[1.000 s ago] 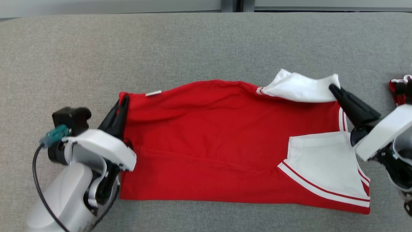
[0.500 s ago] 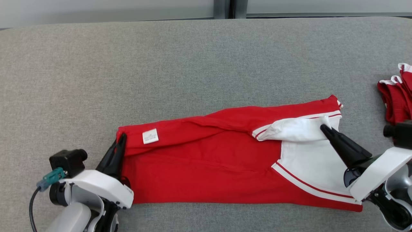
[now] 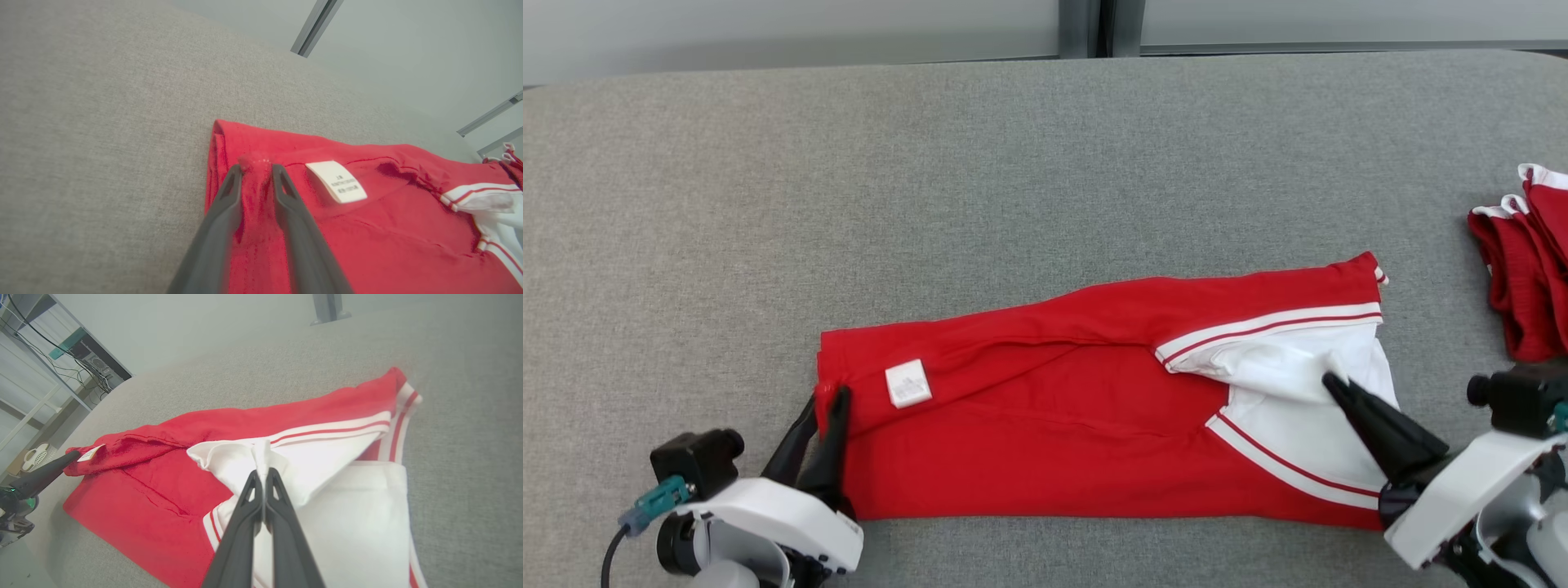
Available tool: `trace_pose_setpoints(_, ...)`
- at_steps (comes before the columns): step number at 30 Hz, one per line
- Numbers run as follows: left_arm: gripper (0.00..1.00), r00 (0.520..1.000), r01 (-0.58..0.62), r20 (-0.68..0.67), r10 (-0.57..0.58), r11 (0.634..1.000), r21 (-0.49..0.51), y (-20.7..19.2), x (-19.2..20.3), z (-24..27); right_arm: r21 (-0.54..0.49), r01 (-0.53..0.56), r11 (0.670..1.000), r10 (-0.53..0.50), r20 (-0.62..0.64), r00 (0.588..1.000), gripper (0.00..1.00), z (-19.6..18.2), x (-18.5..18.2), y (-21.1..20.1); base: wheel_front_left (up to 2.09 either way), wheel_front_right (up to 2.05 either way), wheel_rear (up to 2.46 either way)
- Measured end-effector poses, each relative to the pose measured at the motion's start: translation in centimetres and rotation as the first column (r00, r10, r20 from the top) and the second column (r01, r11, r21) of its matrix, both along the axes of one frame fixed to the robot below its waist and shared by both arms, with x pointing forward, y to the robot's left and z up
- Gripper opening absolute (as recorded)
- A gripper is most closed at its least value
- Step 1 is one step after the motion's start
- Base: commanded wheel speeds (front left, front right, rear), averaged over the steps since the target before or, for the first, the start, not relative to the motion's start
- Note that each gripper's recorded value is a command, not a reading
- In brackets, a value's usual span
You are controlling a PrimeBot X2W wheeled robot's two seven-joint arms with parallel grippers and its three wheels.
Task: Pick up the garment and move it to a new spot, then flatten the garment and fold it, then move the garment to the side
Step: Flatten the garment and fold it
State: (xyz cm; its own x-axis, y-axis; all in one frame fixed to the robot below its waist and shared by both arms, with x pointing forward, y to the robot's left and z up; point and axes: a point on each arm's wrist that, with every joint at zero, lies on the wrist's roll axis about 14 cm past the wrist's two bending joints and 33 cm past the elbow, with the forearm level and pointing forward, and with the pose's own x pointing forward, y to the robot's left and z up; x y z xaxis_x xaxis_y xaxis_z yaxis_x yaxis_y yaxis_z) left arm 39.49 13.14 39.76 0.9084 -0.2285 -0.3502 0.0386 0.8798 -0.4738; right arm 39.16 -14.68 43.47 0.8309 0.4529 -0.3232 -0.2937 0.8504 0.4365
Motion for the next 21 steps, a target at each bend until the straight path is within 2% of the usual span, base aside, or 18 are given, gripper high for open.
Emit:
trace_pose_setpoints(3, 1.0, 1.0, 0.002, -0.009, -0.002, 1.0, -0.003, -0.1, -0.6, -0.2, -0.008, -0.008, 1.0, 0.008, -0.011, 1.0, 1.0, -0.5, -0.8, 0.0, 0.0, 0.0, 0.0)
trace_pose_setpoints(8, 1.0, 1.0, 0.008, -0.025, -0.008, 1.0, -0.005, -0.1, -2.1, -0.3, -0.078, -0.029, 0.997, 0.026, -0.035, 0.999, 1.0, -1.8, -3.0, -1.0, 0.0, 0.0, 0.0)
trace_pose_setpoints(14, 1.0, 1.0, -0.019, 0.006, 0.019, 1.0, 0.022, 0.9, -2.6, 0.8, -0.091, 0.021, 0.996, -0.024, -0.039, 0.999, 1.0, -2.0, -4.2, -2.8, 0.0, 0.0, 0.0)
trace_pose_setpoints(21, 1.0, 0.996, -0.017, 0.083, 0.014, 0.999, 0.033, 0.5, -2.3, 3.2, -0.074, 0.083, 0.994, -0.081, 0.022, 0.996, 1.0, -0.3, -3.9, -4.1, 0.0, 0.0, 0.0)
